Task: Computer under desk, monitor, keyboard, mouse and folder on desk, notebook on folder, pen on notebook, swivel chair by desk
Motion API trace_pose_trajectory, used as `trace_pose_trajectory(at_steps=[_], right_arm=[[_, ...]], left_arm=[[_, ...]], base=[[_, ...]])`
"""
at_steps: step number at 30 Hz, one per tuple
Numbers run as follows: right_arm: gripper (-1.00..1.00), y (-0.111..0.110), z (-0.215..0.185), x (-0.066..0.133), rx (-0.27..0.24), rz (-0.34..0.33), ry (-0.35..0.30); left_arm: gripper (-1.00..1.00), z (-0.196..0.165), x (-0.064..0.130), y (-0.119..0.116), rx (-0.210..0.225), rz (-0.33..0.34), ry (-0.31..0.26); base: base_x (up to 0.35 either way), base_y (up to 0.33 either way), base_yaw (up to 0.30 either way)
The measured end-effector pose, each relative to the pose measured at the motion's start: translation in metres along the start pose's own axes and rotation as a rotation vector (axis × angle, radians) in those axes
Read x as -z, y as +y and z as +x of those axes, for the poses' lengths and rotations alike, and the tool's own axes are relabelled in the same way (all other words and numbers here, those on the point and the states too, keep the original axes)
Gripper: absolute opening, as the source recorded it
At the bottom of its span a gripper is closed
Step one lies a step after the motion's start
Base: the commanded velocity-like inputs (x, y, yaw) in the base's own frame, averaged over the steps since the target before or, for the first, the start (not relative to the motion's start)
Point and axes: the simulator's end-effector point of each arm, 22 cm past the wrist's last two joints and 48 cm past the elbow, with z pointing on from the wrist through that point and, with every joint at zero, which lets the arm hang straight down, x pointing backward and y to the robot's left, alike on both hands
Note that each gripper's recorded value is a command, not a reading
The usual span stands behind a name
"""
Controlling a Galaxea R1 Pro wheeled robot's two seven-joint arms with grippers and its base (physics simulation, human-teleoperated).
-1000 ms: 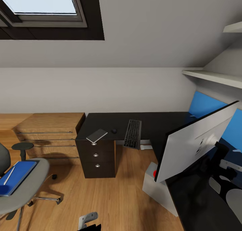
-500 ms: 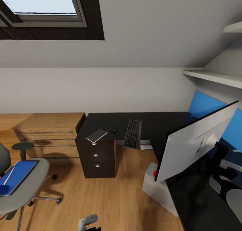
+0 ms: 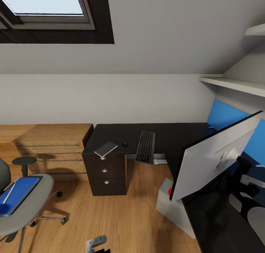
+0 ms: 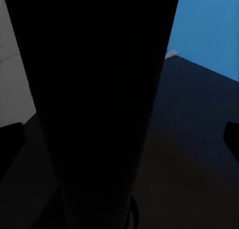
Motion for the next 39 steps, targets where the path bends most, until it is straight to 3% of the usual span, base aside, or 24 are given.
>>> trace_pose_trajectory(at_steps=[11, 12, 39], right_arm=[[1.0, 0.0001, 0.0002, 0.0, 0.0, 0.0, 0.0], [-1.0, 0.0001, 0.0002, 0.0, 0.0, 0.0, 0.0], [-1.0, -0.0019, -0.0002, 0.0001, -0.013, 0.009, 0.0]], left_arm=[[1.0, -0.001, -0.0001, 0.0001, 0.002, 0.0, -0.006], [1.0, -0.001, -0.0001, 0.0002, 0.002, 0.0, -0.005], [1.0, -0.0009, -0.0001, 0.0002, 0.002, 0.0, -0.006]], base=[[0.003, 0.0, 0.0], [0.0, 0.0, 0.0], [0.0, 0.0, 0.0]])
